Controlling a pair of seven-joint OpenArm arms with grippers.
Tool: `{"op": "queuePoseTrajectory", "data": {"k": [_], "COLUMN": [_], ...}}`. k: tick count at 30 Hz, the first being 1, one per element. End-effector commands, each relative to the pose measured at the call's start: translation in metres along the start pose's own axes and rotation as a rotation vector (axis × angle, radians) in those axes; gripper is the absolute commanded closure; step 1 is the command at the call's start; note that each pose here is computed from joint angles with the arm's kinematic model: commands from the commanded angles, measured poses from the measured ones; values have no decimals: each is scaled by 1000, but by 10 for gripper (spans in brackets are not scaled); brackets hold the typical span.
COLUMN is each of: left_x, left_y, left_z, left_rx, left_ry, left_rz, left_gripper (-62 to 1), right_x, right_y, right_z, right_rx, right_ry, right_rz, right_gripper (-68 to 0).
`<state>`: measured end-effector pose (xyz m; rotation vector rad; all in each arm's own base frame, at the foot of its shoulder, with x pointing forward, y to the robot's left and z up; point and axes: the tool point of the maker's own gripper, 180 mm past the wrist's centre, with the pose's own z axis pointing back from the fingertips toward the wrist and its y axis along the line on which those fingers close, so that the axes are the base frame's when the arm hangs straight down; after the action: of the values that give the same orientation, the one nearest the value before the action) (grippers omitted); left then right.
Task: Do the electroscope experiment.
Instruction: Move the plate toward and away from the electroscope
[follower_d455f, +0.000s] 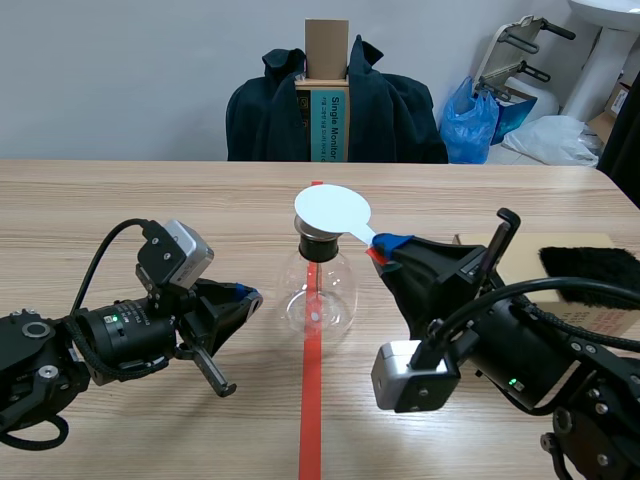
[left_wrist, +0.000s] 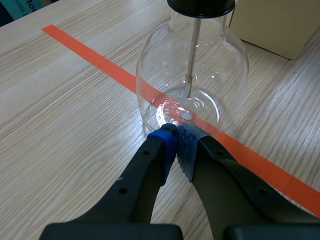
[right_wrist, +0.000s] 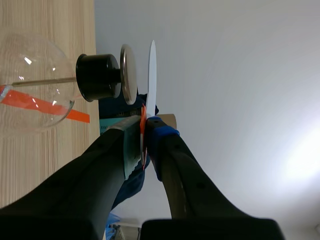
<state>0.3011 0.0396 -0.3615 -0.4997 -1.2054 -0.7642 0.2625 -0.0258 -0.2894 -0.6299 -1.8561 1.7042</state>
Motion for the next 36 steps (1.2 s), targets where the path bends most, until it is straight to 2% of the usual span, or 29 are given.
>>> {"op": "queuePoseTrajectory", "data": {"k": [1, 12, 16, 20, 31, 36], "left_x": [17, 17, 17, 17, 17, 17], "left_y": [1, 1, 1, 1, 1, 1], "left_z": [-3, -3, -3, -3, -3, -3], "left_rx": [2, 2, 2, 2, 2, 2], "left_ry": [-53, -53, -53, -53, -53, -53], "left_rz": [-5, -5, -5, -5, -5, -5], "left_gripper": [-28, -27, -27, -28, -28, -27], "right_x": [-4, -1, -4, -15, -60, -73], "right_y": [-10, -6, -6, -7, -8, -9], "right_z": [-4, -4, -4, -4, 5, 9], "right_rx": [-19, 2, 1, 0, -4, -5], "right_ry": [-9, -24, -7, 57, 311, 387], "right_rz": [28, 35, 35, 35, 35, 35], "right_gripper": [-8, -8, -8, -8, -8, -8]}}
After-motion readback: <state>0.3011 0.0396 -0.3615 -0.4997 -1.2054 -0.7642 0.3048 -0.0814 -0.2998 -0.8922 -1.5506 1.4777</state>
